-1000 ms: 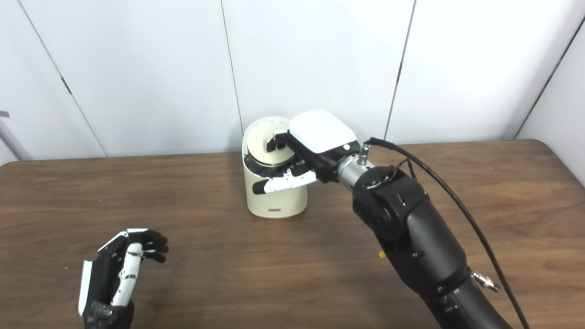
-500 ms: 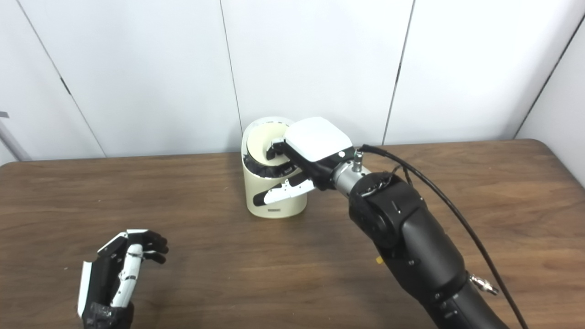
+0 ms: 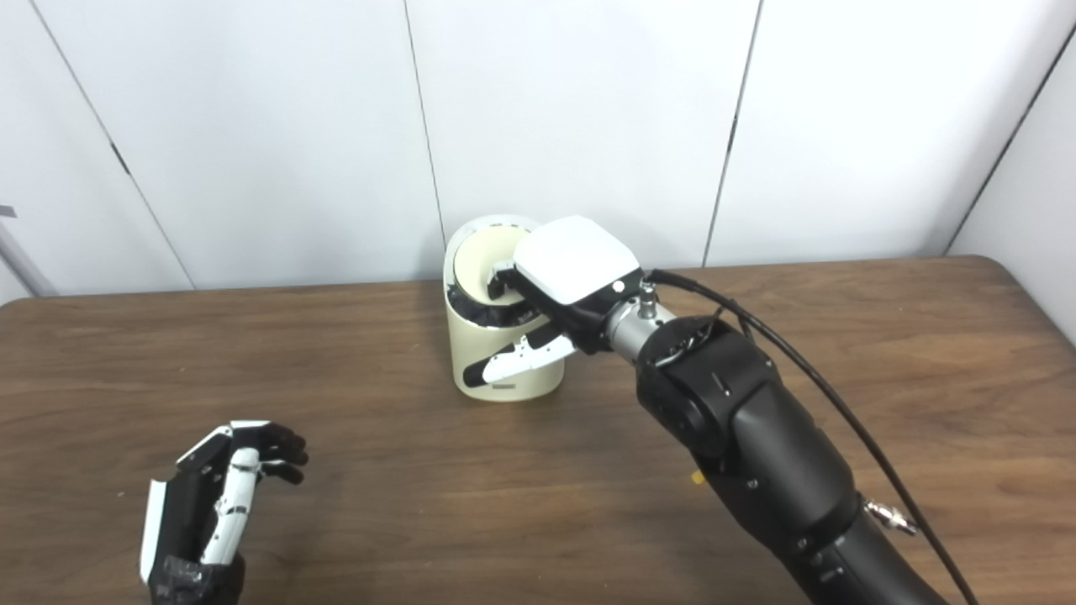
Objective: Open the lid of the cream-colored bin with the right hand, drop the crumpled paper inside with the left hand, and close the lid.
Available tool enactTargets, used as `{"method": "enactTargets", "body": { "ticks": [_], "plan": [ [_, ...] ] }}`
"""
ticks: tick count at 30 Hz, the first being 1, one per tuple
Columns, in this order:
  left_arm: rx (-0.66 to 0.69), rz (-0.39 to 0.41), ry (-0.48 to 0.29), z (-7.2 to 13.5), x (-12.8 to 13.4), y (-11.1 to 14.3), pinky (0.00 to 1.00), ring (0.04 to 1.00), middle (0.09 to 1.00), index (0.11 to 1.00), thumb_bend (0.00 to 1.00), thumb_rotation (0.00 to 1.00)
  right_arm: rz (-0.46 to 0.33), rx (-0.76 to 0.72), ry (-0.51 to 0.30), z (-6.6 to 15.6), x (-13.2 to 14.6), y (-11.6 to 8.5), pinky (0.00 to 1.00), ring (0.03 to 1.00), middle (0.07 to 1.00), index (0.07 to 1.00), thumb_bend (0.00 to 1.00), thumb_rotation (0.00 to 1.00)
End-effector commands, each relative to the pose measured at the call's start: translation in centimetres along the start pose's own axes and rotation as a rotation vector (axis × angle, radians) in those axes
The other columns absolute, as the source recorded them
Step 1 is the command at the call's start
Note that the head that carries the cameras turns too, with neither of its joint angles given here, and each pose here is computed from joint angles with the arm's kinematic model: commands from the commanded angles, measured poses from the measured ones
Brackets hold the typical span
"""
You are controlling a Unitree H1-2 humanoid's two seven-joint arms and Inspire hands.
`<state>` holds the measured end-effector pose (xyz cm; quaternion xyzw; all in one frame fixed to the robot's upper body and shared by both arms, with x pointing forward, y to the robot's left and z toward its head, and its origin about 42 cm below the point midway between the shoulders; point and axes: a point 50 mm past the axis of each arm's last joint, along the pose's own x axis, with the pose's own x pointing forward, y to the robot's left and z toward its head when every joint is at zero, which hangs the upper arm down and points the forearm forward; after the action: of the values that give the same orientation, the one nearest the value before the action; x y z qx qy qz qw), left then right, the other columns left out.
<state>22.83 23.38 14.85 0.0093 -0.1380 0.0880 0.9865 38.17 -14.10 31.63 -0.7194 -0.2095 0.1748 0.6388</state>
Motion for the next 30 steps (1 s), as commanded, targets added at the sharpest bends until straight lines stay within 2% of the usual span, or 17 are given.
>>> {"method": "enactTargets", "body": {
  "ticks": [1,10,14,19,21,25,30],
  "plan": [
    [-0.011,-0.008,-0.054,1.2,0.5,-0.1,0.41,0.505,0.528,0.501,0.22,0.58,0.032,-0.008,-0.008,0.3,0.5,-0.1,0.64,0.71,0.728,0.71,0.84,0.95],
    [-0.009,-0.011,-0.054,0.8,0.8,0.0,0.42,0.506,0.527,0.501,0.24,0.59,0.085,0.012,0.04,0.1,0.9,1.0,0.66,0.731,0.744,0.72,0.85,0.96],
    [-0.005,-0.008,-0.055,0.8,0.8,-0.1,0.41,0.499,0.523,0.498,0.24,0.59,0.028,0.044,0.044,-0.1,0.6,0.0,0.65,0.729,0.743,0.72,0.85,0.95],
    [-0.001,-0.012,-0.054,0.8,0.8,-0.1,0.41,0.503,0.528,0.501,0.22,0.59,-0.094,0.088,0.049,-0.5,0.0,-2.4,0.61,0.712,0.74,0.729,0.85,0.9],
    [-0.001,-0.011,-0.053,0.7,0.8,-0.1,0.42,0.504,0.529,0.503,0.21,0.59,-0.131,0.096,0.051,-0.8,-0.2,-3.4,0.6,0.706,0.741,0.732,0.85,0.91],
    [-0.006,-0.013,-0.052,0.7,0.8,-0.1,0.42,0.504,0.527,0.501,0.2,0.57,-0.151,0.106,0.069,-1.2,-0.2,-4.6,0.6,0.717,0.745,0.733,0.86,0.92],
    [-0.002,-0.016,-0.056,0.7,0.8,-0.2,0.41,0.502,0.526,0.498,0.19,0.56,-0.155,0.104,0.074,-1.3,-0.4,-4.7,0.6,0.717,0.737,0.723,0.87,0.91]
  ]
}}
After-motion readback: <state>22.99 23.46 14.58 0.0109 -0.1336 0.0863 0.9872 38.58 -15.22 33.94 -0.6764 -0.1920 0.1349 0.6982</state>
